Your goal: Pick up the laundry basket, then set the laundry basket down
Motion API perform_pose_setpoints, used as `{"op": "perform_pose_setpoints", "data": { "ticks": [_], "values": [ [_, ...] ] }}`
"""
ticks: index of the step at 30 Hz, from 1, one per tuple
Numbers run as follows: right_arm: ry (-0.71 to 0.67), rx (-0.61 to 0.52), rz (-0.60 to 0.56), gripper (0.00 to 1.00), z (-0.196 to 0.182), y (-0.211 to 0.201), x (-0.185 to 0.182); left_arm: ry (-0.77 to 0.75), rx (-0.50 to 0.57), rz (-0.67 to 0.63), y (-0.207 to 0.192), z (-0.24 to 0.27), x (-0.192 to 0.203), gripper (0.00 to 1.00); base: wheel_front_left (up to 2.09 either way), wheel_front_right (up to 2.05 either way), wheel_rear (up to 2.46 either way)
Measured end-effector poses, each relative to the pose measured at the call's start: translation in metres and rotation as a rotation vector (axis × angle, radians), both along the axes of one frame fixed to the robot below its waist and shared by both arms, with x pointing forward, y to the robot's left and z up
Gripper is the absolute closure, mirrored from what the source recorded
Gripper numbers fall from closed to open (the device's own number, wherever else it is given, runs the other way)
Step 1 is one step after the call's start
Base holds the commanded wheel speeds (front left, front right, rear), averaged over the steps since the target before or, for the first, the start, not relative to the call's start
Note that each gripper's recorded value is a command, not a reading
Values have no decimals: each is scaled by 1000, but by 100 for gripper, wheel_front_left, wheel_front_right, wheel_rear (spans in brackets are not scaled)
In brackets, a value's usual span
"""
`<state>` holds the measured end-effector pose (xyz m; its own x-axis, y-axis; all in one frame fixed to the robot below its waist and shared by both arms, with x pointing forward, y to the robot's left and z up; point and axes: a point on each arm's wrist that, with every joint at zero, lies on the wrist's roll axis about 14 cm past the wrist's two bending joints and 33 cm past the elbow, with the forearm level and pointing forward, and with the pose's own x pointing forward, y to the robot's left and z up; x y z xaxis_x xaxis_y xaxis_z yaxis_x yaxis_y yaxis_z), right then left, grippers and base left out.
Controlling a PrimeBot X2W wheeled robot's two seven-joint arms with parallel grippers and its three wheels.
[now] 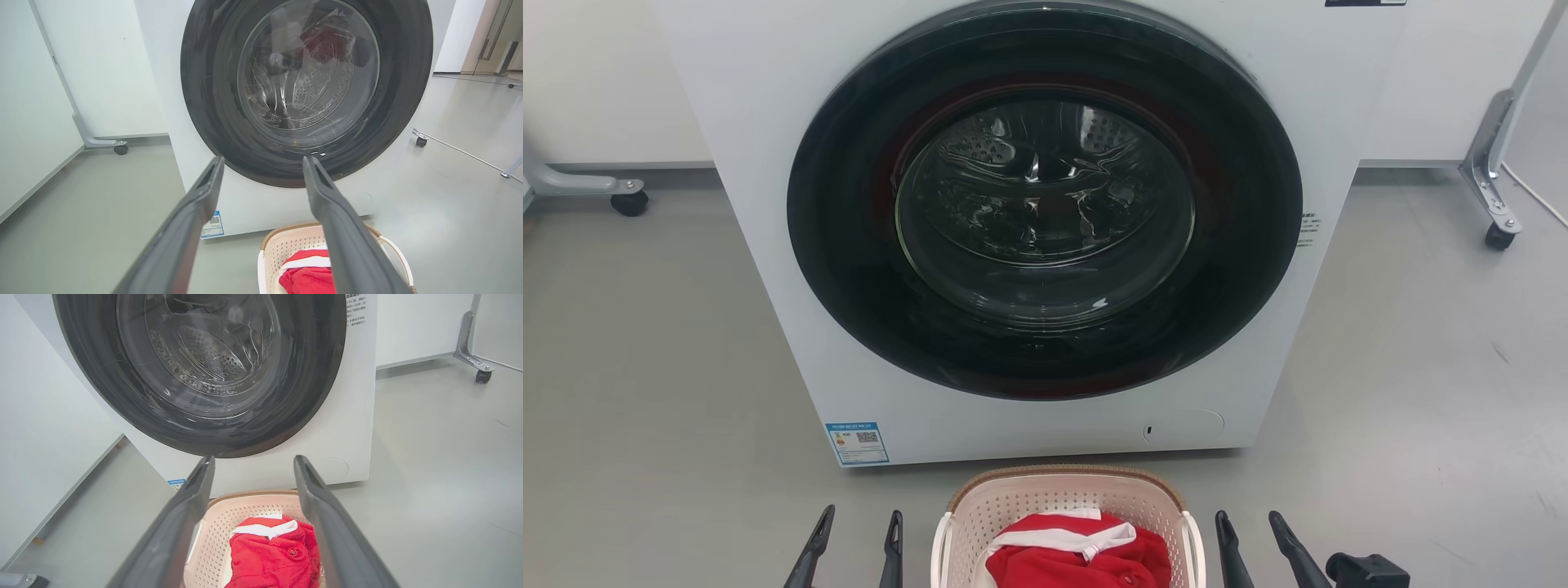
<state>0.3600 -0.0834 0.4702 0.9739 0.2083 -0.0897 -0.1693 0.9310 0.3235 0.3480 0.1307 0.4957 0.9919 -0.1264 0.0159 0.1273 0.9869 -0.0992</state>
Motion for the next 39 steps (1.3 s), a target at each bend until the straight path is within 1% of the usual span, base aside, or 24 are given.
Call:
{"op": "perform_pose_setpoints", "data": {
  "ticks": [8,10,13,24,39],
  "values": [
    [-64,-98,40,0,5,10,-3,-56,90,-19,-7,6,-4,0,0,0,0],
    [-68,-105,45,0,6,11,-4,-58,106,-18,-7,6,-5,0,0,0,0],
    [-68,-104,42,0,6,10,-3,-58,100,-7,-4,6,-4,0,0,0,0],
    [-80,-95,11,0,11,2,2,-52,27,42,5,9,-1,0,0,0,0],
    [-123,-99,-31,0,24,-11,8,-56,-2,60,9,12,2,0,0,0,0]
  ]
}}
